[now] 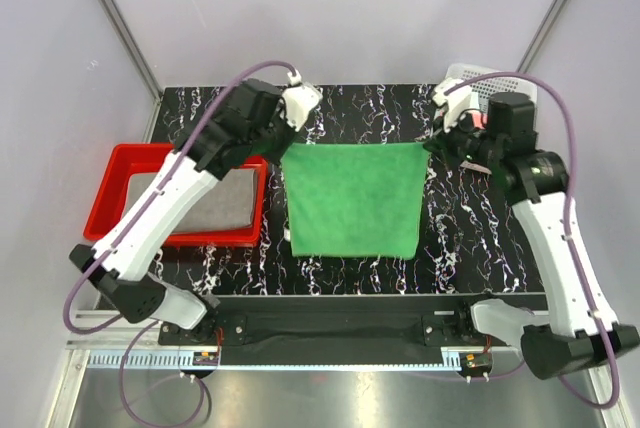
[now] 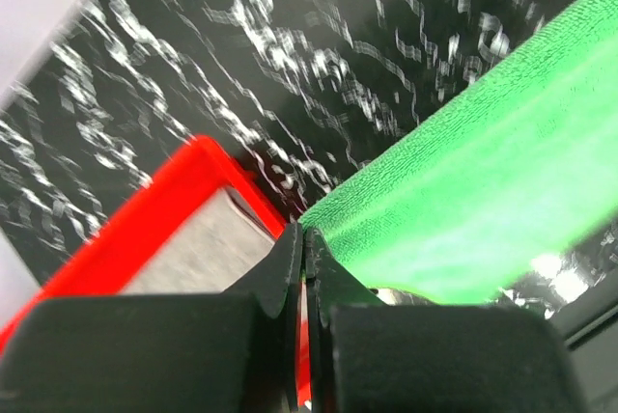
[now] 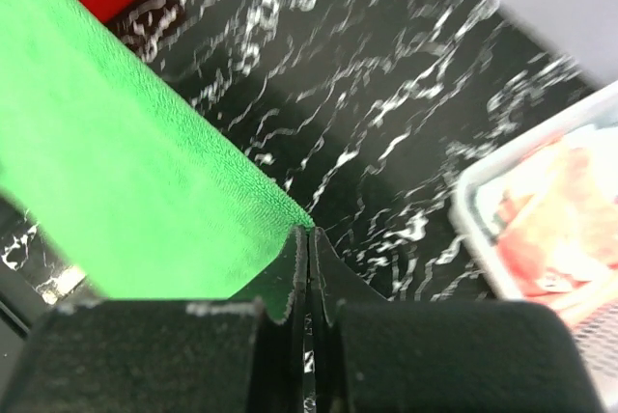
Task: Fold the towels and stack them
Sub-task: Fold the towel
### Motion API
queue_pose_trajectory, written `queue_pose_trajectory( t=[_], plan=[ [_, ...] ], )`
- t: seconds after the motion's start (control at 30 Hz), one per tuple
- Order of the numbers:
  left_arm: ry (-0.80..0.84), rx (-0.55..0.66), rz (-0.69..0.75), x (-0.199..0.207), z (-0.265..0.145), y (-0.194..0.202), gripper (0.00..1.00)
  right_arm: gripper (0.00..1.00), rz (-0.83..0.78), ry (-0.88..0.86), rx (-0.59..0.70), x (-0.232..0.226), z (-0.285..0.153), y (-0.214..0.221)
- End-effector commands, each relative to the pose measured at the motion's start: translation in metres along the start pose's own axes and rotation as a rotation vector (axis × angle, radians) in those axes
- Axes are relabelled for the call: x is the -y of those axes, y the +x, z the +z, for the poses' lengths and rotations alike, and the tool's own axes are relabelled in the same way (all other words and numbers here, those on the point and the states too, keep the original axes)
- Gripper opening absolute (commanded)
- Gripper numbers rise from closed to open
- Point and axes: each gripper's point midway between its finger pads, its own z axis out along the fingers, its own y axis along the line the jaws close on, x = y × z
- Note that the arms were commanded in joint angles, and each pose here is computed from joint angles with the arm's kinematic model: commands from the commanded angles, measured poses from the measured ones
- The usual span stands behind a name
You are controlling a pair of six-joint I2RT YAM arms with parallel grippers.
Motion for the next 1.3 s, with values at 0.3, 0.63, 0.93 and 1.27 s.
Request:
queue_pose_trajectory(
  t=[0.3,0.63,0.93,1.27],
  plan=[
    [0.09,-0.237,-0.1,-0.046,0.196,0.067,0.0,0.0,0.059,-0.085,-0.203,0.051,0.197,0.105],
    [0.067,-0.31,-0.074,-0.083,0.274,0.09,0.0,0.0,-0.018,-0.052,-0.327,0.097,0.279,0.167],
    [0.007,-0.319,-0.082,-0.083,0.232,0.1,0.0,0.0,-0.078,0.025,-0.298,0.096,0.23,0.143],
    [0.079,-0.302,-0.117,-0.036,0.182,0.117,0.0,0.0,-0.074,0.02,-0.216,0.046,0.182,0.161]
  ],
)
